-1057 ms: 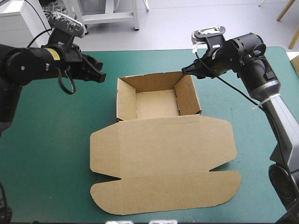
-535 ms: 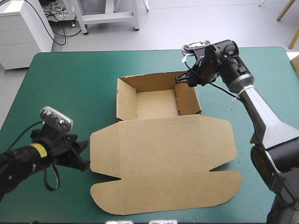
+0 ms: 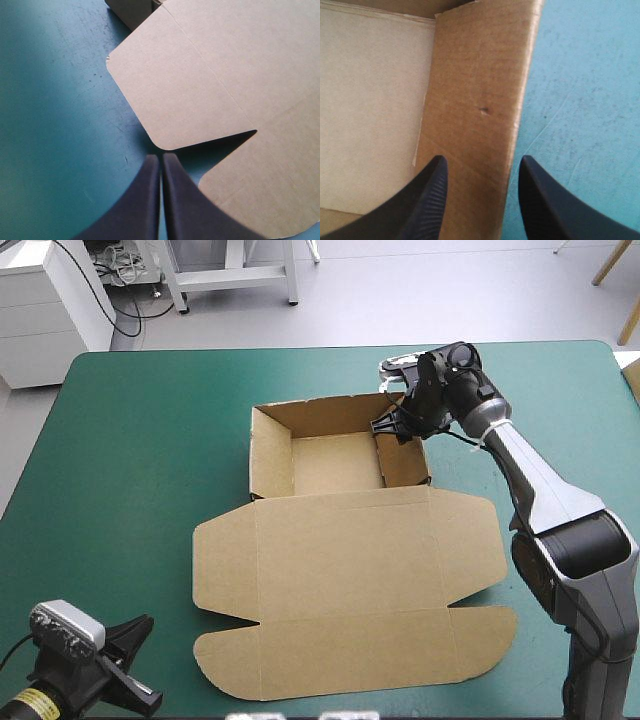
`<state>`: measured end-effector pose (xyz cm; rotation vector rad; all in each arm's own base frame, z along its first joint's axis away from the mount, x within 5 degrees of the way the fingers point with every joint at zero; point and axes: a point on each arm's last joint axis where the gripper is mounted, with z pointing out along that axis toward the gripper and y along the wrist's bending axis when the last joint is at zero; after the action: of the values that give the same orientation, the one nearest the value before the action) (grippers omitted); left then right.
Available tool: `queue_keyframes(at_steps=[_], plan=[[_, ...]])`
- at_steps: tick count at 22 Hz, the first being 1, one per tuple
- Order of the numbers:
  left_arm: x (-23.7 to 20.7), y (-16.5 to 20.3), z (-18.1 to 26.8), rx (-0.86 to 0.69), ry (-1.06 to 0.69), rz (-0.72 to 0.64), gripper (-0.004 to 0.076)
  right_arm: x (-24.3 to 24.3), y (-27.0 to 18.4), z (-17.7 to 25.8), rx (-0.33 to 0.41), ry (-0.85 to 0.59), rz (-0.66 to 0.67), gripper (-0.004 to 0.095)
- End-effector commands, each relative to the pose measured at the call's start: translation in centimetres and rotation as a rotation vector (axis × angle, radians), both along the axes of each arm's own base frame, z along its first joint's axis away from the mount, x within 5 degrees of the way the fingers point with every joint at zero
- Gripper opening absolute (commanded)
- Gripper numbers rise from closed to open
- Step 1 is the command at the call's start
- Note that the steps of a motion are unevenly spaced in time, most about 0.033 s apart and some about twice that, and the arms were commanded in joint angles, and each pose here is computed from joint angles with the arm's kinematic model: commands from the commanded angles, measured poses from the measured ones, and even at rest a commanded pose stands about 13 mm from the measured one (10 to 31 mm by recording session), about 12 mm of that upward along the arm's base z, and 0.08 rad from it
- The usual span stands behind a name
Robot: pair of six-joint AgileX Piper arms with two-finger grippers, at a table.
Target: Fold the box
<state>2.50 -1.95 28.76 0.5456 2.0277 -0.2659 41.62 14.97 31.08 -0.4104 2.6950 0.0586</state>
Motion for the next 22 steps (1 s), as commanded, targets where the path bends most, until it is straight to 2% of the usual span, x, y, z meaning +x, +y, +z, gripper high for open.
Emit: queue_keyframes(at_steps=[1,5,7,8,9,10,17,22], plan=[[-0.5,0.1,1.0,-0.077,-0.115,0.005,-0.0008,0.0,-0.5,2.1,-0.007,-0.088,0.003,0.0421],[-0.6,0.2,1.1,-0.081,-0.125,0.005,-0.0008,0.6,-0.4,0.6,-0.021,-0.059,0.001,0.0390],[-0.6,0.2,1.1,-0.081,-0.125,0.005,-0.0008,0.8,-0.3,0.2,-0.025,-0.050,0.001,0.0268],[-0.6,0.2,1.1,-0.081,-0.125,0.005,-0.0008,0.8,-0.3,0.1,-0.026,-0.048,0.003,0.0096],[-0.6,0.2,1.1,-0.081,-0.125,0.005,-0.0008,0.8,-0.3,0.1,-0.031,-0.050,0.003,0.0019],[-0.6,0.2,1.1,-0.081,-0.125,0.005,-0.0008,0.9,-0.6,0.1,-0.041,-0.054,-0.005,-0.0018],[-0.6,0.2,1.1,-0.081,-0.125,0.005,-0.0008,2.3,-5.8,0.1,-0.050,-0.052,-0.115,-0.0022],[-0.6,0.2,1.1,-0.081,-0.125,0.005,-0.0008,3.2,-13.6,0.2,-0.072,-0.051,-0.251,-0.0021]])
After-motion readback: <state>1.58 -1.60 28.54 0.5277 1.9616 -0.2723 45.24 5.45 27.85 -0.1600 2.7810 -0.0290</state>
